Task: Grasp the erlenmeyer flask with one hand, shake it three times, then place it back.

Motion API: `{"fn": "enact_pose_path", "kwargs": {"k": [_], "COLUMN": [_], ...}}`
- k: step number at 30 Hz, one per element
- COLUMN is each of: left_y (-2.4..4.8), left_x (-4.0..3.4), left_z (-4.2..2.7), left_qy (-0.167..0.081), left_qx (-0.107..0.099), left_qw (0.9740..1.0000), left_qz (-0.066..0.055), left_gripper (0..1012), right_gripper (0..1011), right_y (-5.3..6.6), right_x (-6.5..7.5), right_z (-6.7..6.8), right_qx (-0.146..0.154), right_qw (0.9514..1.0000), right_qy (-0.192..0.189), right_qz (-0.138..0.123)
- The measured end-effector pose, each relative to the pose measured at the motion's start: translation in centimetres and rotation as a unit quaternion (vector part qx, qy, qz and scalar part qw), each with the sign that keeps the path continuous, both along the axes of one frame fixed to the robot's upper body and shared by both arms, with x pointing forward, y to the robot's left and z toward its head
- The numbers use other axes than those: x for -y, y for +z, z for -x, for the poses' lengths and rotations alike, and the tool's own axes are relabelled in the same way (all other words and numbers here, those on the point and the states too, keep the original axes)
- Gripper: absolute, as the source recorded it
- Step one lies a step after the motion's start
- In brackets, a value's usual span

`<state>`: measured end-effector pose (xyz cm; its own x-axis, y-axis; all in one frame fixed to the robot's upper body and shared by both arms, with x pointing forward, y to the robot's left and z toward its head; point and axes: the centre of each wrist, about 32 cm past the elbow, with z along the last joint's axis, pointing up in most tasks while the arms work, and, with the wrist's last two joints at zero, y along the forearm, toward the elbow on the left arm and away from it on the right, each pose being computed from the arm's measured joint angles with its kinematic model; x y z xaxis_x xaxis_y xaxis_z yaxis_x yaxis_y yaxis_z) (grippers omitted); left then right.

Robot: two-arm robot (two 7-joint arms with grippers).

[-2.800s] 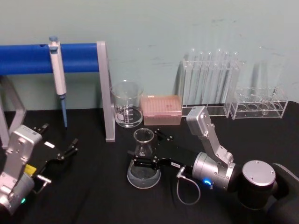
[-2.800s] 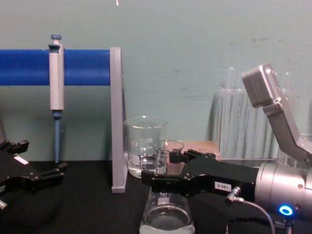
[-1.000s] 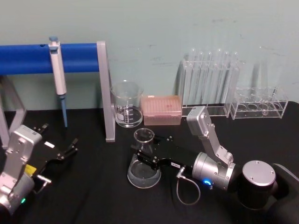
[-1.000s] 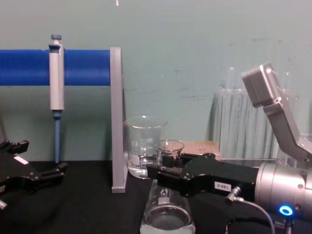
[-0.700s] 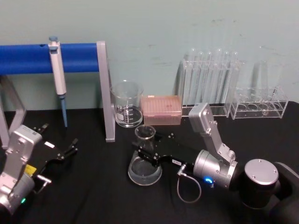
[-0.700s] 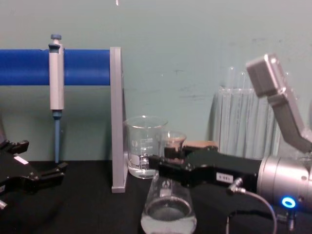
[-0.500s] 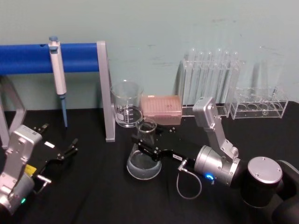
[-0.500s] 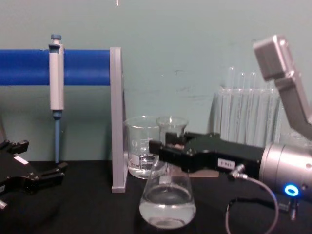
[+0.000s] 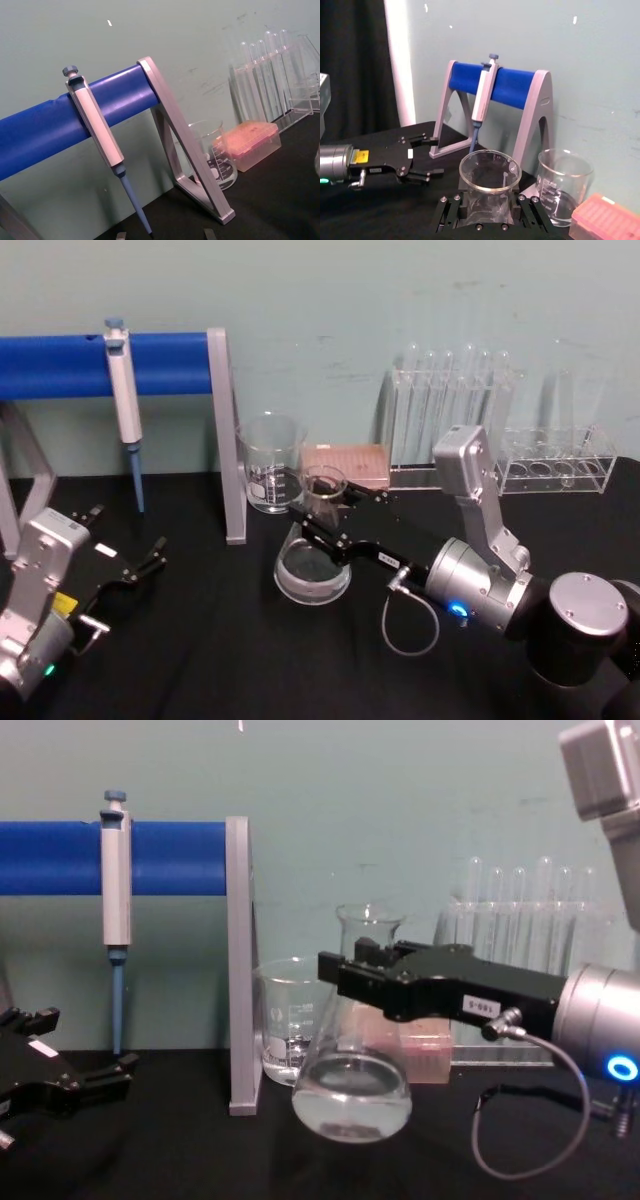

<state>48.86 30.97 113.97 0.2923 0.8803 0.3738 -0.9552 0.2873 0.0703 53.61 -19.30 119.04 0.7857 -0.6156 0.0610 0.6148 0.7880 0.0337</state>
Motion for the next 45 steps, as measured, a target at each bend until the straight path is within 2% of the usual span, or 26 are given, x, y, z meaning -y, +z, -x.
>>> {"fn": "enact_pose_path", "kwargs": {"k": [6, 12, 27, 36, 45], "left_y": [0.00, 0.00, 0.00, 0.00, 0.00], "left_x": [0.00, 0.00, 0.00, 0.00, 0.00], "left_z": [0.00, 0.00, 0.00, 0.00, 0.00], "left_qy": [0.000, 0.000, 0.000, 0.000, 0.000], "left_qx": [0.000, 0.000, 0.000, 0.000, 0.000], "left_qw": [1.0000, 1.0000, 1.0000, 1.0000, 1.0000], "left_qz": [0.000, 0.000, 0.000, 0.000, 0.000], "left_gripper": [1001, 1001, 1001, 1001, 1001], "right_gripper": [452, 452, 451, 451, 452], "right_y": [0.5, 0.4, 0.4, 0.4, 0.5], "right_x": [-0.2, -0.3, -0.3, -0.8, -1.5], "right_z": [1.0, 1.9, 2.3, 2.3, 2.3], "right_qx": [0.007, 0.007, 0.010, 0.011, 0.016], "right_qw": [0.9998, 0.9995, 0.9986, 0.9995, 0.9998], "right_qy": [-0.017, -0.030, -0.051, -0.031, 0.013], "right_qz": [-0.006, -0.005, -0.002, -0.002, 0.005]}}
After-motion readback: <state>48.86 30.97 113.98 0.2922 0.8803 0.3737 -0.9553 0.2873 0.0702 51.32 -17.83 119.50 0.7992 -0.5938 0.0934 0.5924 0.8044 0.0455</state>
